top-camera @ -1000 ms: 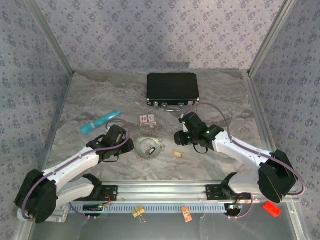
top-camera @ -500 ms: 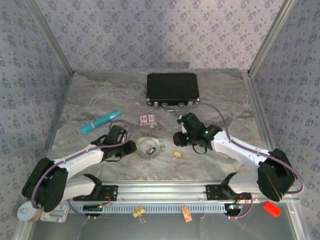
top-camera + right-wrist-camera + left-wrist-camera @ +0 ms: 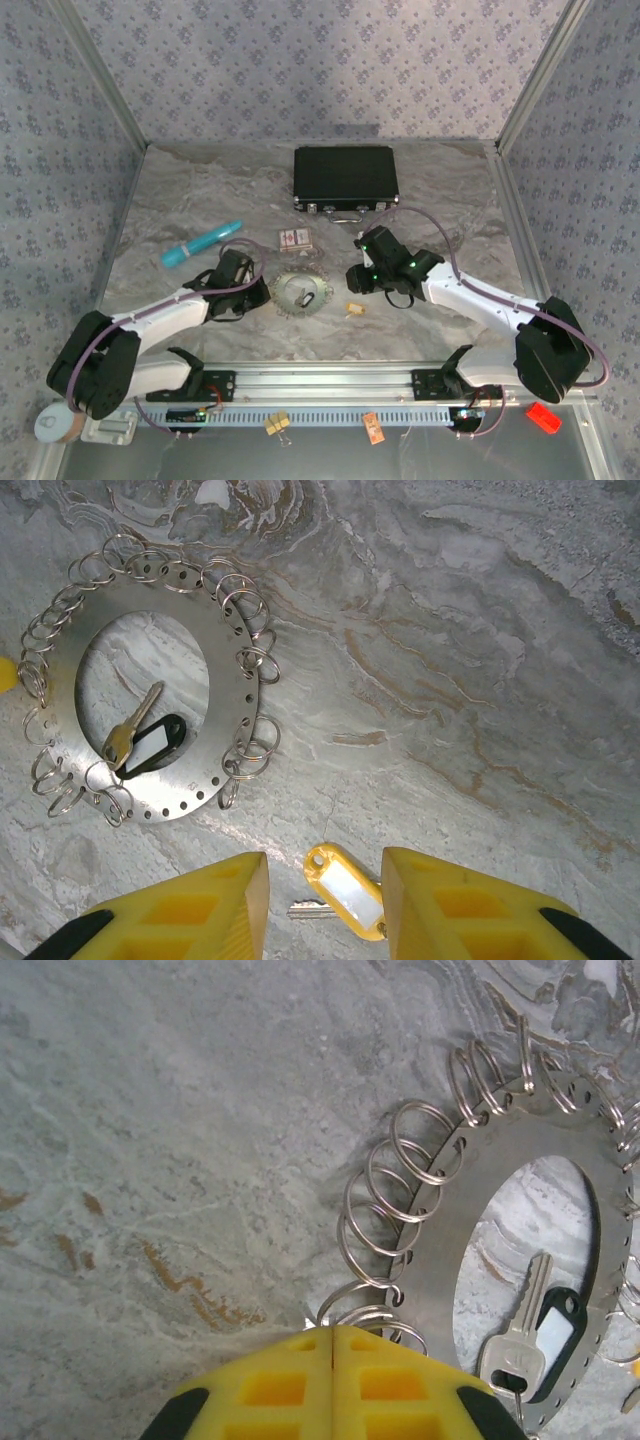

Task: Put the keys on the keyring

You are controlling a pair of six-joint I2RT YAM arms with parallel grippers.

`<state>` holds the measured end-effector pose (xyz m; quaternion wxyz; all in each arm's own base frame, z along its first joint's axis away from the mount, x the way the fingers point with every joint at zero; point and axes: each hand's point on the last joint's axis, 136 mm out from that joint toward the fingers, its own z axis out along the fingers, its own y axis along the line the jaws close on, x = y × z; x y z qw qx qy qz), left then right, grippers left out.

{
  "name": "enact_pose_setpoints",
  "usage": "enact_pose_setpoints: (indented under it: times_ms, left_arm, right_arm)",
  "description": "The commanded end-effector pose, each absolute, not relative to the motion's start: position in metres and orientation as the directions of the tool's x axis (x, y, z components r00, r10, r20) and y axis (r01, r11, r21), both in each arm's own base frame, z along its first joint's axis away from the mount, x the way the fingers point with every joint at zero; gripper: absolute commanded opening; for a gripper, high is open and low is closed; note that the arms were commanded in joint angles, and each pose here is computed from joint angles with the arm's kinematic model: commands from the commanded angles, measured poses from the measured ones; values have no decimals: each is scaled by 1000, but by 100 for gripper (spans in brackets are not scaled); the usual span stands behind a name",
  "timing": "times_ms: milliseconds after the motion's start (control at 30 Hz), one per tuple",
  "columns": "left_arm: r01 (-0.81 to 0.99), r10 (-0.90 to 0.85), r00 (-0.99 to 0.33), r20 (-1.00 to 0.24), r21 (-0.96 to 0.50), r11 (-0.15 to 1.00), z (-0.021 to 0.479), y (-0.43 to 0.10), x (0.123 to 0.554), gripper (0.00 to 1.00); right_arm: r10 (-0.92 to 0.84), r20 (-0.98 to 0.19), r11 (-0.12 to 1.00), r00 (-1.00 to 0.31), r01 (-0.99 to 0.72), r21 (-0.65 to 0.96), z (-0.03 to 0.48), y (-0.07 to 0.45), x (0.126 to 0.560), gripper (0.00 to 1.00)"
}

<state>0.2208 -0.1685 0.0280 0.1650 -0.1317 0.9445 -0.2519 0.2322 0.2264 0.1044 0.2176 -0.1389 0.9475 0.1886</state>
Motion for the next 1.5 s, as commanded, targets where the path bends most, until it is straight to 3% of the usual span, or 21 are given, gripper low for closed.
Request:
enact_pose_setpoints:
  times_ms: [0, 300, 633, 933, 1100, 1233, 1367, 1467]
  left_arm:
    - [-132, -328, -908, -261, -563, 816, 39, -174, 221, 0]
    - [-112, -324, -889, -324, -533, 839, 51, -167, 212, 0]
    - [-97, -290, -861, -419, -424, 900, 66, -151, 228, 26]
    - [-55, -283, -815, -505, -418, 907, 83, -153, 247, 32]
    - [123, -170, -792, -587, -426, 896, 102, -175, 253, 37]
    - [279, -52, -756, -653, -392, 877, 120, -197, 255, 42]
    - [305, -47, -744, -667, -401, 864, 124, -205, 261, 44]
    - [297, -42, -758, -650, -403, 866, 120, -208, 262, 44]
  right_arm:
    - [-190, -475, 884, -859, -360, 299, 113, 231, 233, 36]
    - [-200, -474, 874, -858, -375, 310, 111, 235, 234, 36]
    - [-222, -435, 876, -873, -374, 305, 98, 239, 236, 36]
    - [-160, -397, 901, -904, -298, 314, 84, 266, 254, 36]
    - [-125, -368, 915, -921, -251, 317, 78, 269, 265, 36]
    - [-237, -422, 860, -875, -391, 329, 84, 276, 268, 37]
    - [-426, -498, 733, -755, -611, 300, 81, 281, 270, 38]
    - [-476, -480, 677, -737, -656, 336, 68, 285, 274, 39]
